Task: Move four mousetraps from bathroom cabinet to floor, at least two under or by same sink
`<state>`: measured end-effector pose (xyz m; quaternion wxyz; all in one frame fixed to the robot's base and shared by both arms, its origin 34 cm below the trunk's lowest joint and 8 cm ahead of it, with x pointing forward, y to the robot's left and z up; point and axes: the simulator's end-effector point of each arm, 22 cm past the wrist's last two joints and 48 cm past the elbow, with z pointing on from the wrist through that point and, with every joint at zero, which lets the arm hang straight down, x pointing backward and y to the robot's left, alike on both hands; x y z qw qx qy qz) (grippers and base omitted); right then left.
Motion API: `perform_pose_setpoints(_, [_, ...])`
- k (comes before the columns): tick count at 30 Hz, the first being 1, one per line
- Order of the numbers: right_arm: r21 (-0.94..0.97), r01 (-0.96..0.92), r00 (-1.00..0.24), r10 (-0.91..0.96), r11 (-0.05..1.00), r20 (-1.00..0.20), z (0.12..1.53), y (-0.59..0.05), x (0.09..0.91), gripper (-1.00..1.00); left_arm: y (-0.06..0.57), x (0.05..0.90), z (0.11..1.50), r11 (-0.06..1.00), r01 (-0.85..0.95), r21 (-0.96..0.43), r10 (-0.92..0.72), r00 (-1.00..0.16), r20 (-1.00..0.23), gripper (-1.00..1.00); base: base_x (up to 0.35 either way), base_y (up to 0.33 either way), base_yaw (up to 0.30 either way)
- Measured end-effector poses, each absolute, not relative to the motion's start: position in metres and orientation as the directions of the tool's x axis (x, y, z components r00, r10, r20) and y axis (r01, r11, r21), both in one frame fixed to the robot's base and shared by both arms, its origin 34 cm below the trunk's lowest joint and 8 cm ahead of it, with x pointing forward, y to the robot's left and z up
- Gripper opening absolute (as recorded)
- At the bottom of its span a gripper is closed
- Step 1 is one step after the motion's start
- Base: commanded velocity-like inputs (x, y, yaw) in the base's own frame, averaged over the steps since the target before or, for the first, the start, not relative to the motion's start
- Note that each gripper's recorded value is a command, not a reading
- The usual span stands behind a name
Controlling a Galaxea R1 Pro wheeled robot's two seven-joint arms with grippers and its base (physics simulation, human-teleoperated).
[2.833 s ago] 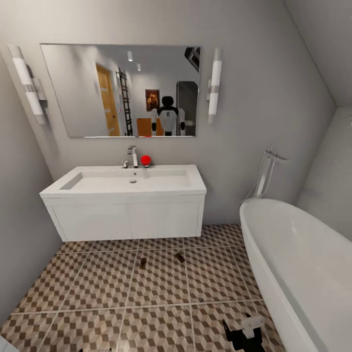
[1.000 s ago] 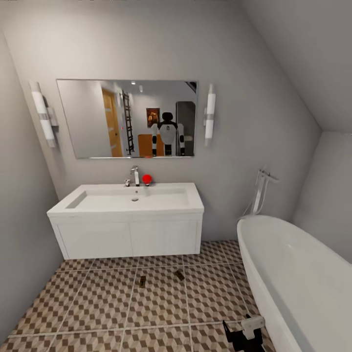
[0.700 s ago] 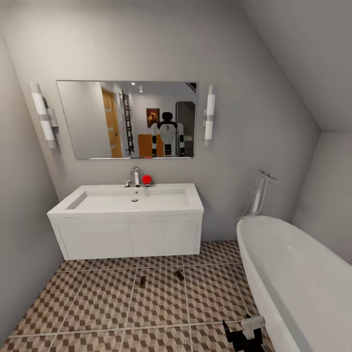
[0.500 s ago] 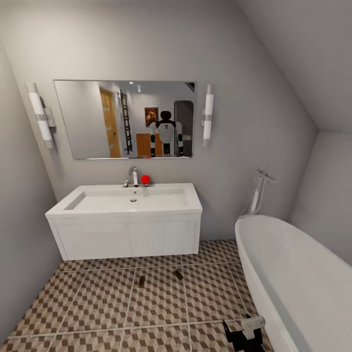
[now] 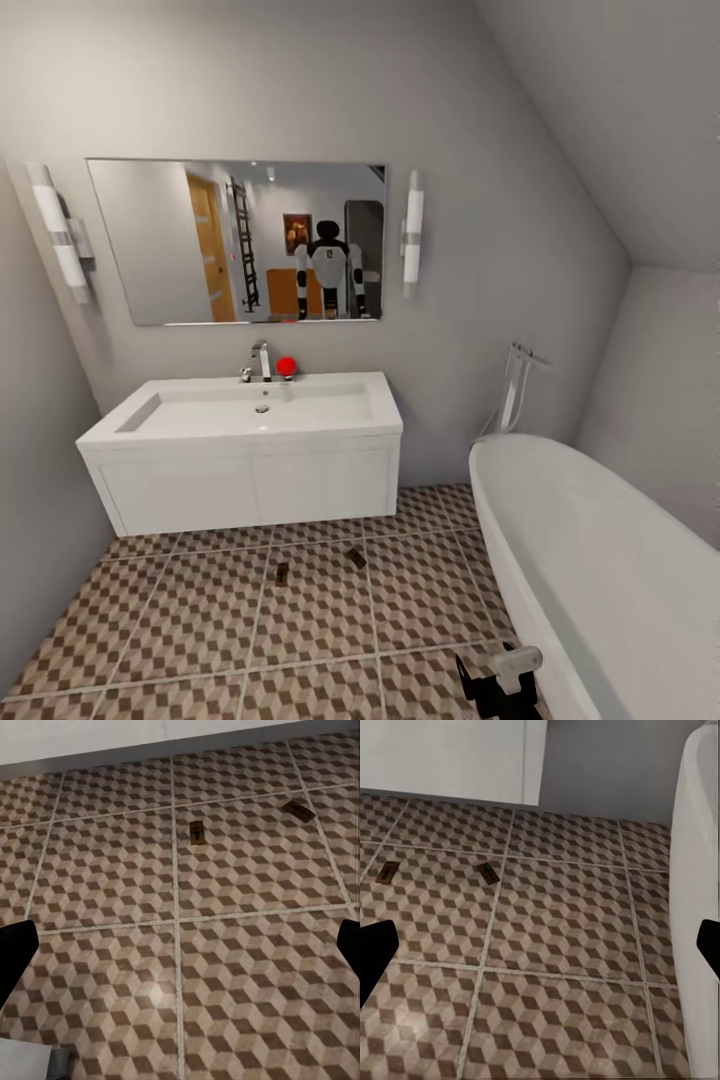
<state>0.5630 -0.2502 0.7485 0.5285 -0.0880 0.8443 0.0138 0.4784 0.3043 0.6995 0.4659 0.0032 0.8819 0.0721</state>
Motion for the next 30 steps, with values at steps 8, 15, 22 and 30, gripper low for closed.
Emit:
perform_pose_setpoints(8, [-0.068,-0.164,-0.435,-0.134,0.984,-0.891,0.752,-0.25,0.558,1.0,0.304,0.473,0.704,0.99,-0.061,0.131,0.073,-0.574,-0.816,1.0,0.0,0.0,-0.107])
perform_pose_setpoints(15, [-0.067,-0.165,-0.442,-0.134,0.984,-0.887,0.755,-0.25,0.554,1.0,0.305,0.468,0.707,0.989,-0.06,0.132,0.073,-0.581,-0.811,1.0,0.0,0.0,-0.107])
perform_pose_setpoints(22, [-0.066,-0.164,-0.449,-0.134,0.984,-0.883,0.753,-0.251,0.552,1.0,0.305,0.465,0.706,0.989,-0.059,0.133,0.073,-0.587,-0.806,1.0,0.0,0.0,-0.088])
perform_pose_setpoints(30, [-0.066,-0.164,-0.452,-0.134,0.984,-0.882,0.752,-0.251,0.551,1.0,0.305,0.465,0.706,0.989,-0.062,0.135,0.073,-0.587,-0.806,1.0,0.0,0.0,-0.019])
